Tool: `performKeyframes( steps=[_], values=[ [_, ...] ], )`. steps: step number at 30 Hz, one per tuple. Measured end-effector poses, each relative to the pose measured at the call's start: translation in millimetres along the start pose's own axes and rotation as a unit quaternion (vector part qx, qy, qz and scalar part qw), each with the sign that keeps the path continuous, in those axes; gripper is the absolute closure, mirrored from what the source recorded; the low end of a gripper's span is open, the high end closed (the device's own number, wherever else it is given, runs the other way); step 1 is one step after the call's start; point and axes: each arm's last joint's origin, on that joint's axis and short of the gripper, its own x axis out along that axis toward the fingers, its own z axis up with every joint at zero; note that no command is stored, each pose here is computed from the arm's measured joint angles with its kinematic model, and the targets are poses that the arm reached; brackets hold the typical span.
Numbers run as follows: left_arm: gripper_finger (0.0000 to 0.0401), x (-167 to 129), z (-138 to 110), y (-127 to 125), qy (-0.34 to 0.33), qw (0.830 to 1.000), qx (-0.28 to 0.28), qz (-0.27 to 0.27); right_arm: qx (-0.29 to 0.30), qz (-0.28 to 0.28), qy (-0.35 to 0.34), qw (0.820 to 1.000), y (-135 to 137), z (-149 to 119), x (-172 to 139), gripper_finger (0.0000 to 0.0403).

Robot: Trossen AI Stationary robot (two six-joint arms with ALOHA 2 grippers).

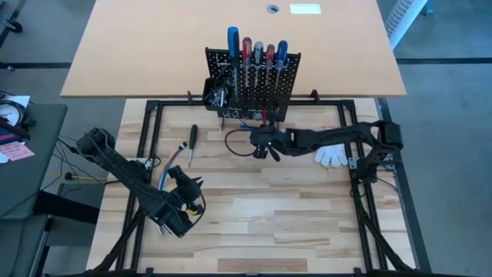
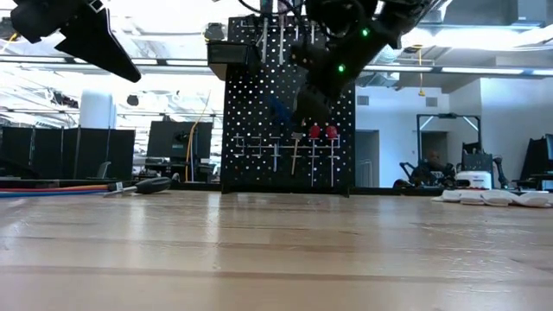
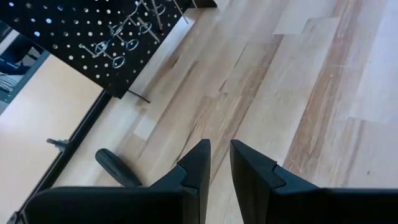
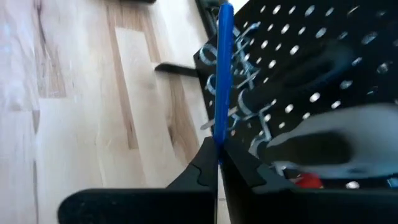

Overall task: Hang tools onto peg board
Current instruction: Hang the blue pick tool on the black pegboard

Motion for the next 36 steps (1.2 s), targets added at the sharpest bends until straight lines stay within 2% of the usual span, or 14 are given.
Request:
performKeyframes(
  steps=[15,25,29,32,34,36],
  values=[
    [0.0345,0,1,-1,-0.002,1.000,-0.006,-0.004,-0.004,0.008,0.018,1.000,-41,61,-33,0.0400],
    [0.0345,0,2,-3,-0.006,1.000,-0.008,-0.011,0.005,0.007,0.021,1.000,-63,72,-37,0.0400],
    [0.0345,0,2,-3,-0.005,1.000,-0.007,-0.011,-0.004,0.042,0.019,0.999,-66,69,-34,0.0398],
    [0.0345,0,2,-3,-0.005,1.000,-0.008,-0.011,-0.070,0.114,0.019,0.991,-60,65,-35,0.0380],
    [0.0345,0,2,-3,-0.005,1.000,-0.007,-0.012,-0.110,0.160,0.013,0.981,-54,63,-38,0.0355],
    [0.0345,0,2,-3,-0.005,1.000,-0.007,-0.012,-0.147,0.180,0.008,0.972,-48,62,-40,0.0322]
  ],
)
